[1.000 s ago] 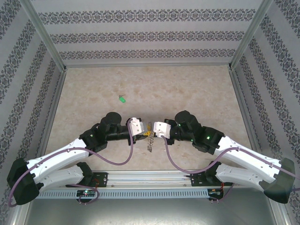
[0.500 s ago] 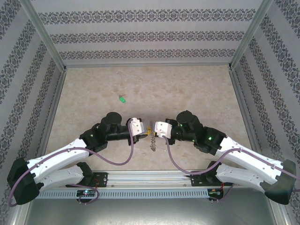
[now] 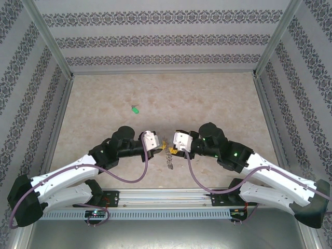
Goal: Put the keys on the keyring
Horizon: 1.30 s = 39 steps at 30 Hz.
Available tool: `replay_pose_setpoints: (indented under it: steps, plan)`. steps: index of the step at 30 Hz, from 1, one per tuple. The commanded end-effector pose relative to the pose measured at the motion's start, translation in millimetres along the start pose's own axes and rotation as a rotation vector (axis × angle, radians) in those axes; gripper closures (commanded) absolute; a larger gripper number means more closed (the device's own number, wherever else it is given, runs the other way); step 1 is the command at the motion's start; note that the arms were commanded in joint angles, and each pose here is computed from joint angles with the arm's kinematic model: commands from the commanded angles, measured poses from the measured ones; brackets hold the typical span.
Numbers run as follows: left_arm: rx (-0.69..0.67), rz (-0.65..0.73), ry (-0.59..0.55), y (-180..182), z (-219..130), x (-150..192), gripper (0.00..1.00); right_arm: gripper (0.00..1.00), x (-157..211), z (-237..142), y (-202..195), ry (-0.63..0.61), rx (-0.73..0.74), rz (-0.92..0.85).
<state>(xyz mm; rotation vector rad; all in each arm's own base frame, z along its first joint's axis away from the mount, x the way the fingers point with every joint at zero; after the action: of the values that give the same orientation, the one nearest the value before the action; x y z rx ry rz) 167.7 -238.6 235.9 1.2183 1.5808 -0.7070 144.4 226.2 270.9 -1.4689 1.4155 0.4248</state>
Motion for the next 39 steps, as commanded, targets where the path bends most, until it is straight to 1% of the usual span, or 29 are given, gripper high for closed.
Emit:
replay_pose_setpoints:
  steps: [1, 4, 8, 10, 13, 16, 18, 20, 21, 22, 25, 27, 32, 34, 39]
  plan:
    - [-0.067, -0.037, -0.089, 3.4, -7.6, -12.2, 1.0, 0.5, -12.1, -10.5, -9.2, -0.052, 0.056, 0.038]
    - [-0.094, -0.067, -0.092, 4.5, -9.6, -6.8, 1.0, 0.5, -14.9, -17.1, -21.9, -0.069, 0.102, 0.089]
    - [-0.099, -0.097, -0.116, 2.4, -13.2, -2.2, 1.0, 0.5, -11.9, -19.8, -56.3, -0.045, 0.169, 0.215]
    - [-0.11, -0.113, -0.131, 2.0, -15.9, 0.2, 1.0, 0.49, -7.2, -13.7, -76.0, -0.008, 0.198, 0.279]
    - [-0.154, -0.129, -0.151, 3.5, -22.7, 4.7, 1.0, 0.48, 2.9, 6.4, -107.6, 0.105, 0.238, 0.37]
    - [-0.216, -0.152, -0.143, 7.2, -30.4, 9.6, 1.0, 0.47, 12.7, 40.3, -130.9, 0.221, 0.226, 0.419]
    - [-0.266, -0.182, -0.14, 10.7, -35.7, 13.5, 1.0, 0.45, 18.7, 64.6, -144.5, 0.274, 0.205, 0.448]
    - [-0.313, -0.218, -0.14, 13.4, -40.6, 19.9, 1.0, 0.38, 22.2, 90.1, -158.7, 0.311, 0.182, 0.479]
    - [-0.333, -0.238, -0.141, 14.2, -43.1, 23.5, 1.0, 0.29, 23.7, 103.3, -165.1, 0.326, 0.169, 0.489]
    - [-0.351, -0.257, -0.146, 14.9, -45.5, 26.3, 1.0, 0.27, 25.7, 113.9, -171.0, 0.337, 0.166, 0.495]
    - [-0.393, -0.321, -0.156, 15.5, -52.8, 36.2, 1.0, 0.25, 36.8, 152.1, -188.4, 0.37, 0.156, 0.514]
    - [-0.432, -0.351, -0.151, 16.8, -58.9, 42.5, 1.0, 0.25, 48.9, 180.9, -198.7, 0.418, 0.14, 0.53]
    - [-0.55, -0.413, -0.141, 23.2, -73.2, 54.0, 1.0, 0.27, 77.1, 246.7, -211.3, 0.514, 0.137, 0.555]
    - [-0.605, -0.443, -0.131, 26.8, -78.6, 58.7, 1.0, 0.27, 82.6, 268.1, -212.9, 0.525, 0.137, 0.572]
    - [-0.819, -0.521, -0.079, 39.1, -98.4, 77.7, 1.0, 0.29, 86.1, 307.9, -212.2, 0.515, 0.153, 0.584]
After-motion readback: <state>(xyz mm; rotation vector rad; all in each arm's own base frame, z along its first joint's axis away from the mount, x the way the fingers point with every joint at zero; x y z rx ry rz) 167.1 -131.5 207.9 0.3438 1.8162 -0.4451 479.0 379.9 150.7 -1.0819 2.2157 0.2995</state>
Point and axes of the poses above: each hand's point on the last joint's axis, 136 mm out from that joint toward the fingers, its own z axis out along the fingers, its own y axis along the line the jaws close on, x = y × z, the point moved 6 cm from there along -z, back along the fingers, and after that the axes turned 3 degrees about -z, right-handed, at the moved point
